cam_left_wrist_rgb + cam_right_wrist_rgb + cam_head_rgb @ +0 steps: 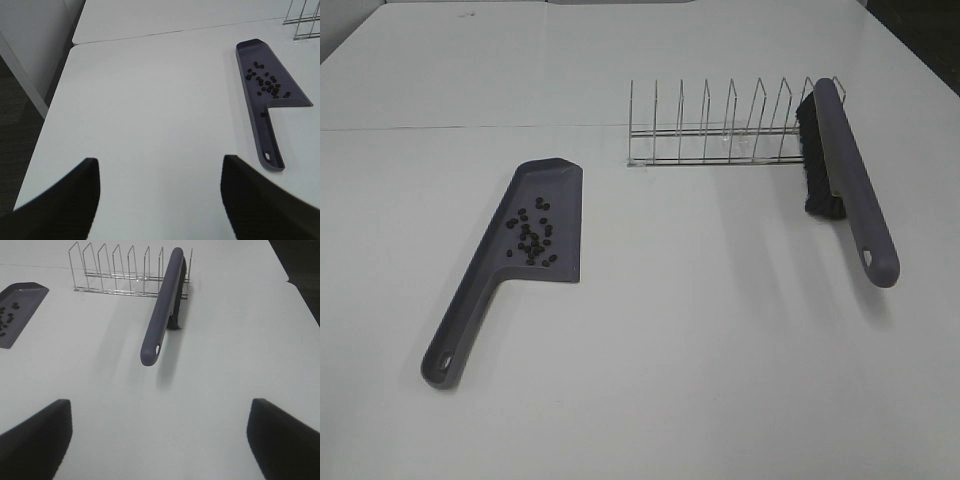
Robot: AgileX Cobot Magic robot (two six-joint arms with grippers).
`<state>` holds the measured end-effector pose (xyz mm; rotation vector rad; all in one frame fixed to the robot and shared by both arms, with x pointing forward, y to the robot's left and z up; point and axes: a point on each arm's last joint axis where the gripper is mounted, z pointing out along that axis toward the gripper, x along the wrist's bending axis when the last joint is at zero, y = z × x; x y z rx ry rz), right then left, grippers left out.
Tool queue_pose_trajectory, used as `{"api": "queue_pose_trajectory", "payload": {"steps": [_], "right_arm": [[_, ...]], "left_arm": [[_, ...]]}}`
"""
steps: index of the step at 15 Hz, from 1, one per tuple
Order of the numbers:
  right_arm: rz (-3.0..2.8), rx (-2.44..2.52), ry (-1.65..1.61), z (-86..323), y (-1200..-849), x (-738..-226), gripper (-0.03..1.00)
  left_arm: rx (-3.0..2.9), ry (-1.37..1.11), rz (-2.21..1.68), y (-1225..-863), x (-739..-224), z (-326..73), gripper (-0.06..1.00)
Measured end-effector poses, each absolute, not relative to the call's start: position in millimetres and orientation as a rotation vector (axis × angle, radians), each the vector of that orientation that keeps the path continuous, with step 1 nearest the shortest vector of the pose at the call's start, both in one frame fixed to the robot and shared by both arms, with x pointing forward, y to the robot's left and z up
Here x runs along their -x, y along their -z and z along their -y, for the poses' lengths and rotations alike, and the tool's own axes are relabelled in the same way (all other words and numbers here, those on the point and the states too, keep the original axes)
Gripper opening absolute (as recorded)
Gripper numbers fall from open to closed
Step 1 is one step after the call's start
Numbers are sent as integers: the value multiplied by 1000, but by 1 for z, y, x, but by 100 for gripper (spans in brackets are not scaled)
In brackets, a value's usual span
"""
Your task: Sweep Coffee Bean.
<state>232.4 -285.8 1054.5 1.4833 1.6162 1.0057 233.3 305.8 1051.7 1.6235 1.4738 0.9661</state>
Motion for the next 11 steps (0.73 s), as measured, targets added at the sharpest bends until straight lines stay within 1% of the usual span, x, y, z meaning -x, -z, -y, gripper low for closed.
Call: {"api": "queue_pose_trajectory", "payload": {"steps": [11], "right_arm": [[-1638, -1470, -1028, 285, -1055, -232, 80]], "left_arm": [[-1624, -967, -1474, -1052, -233, -306, 63]]}}
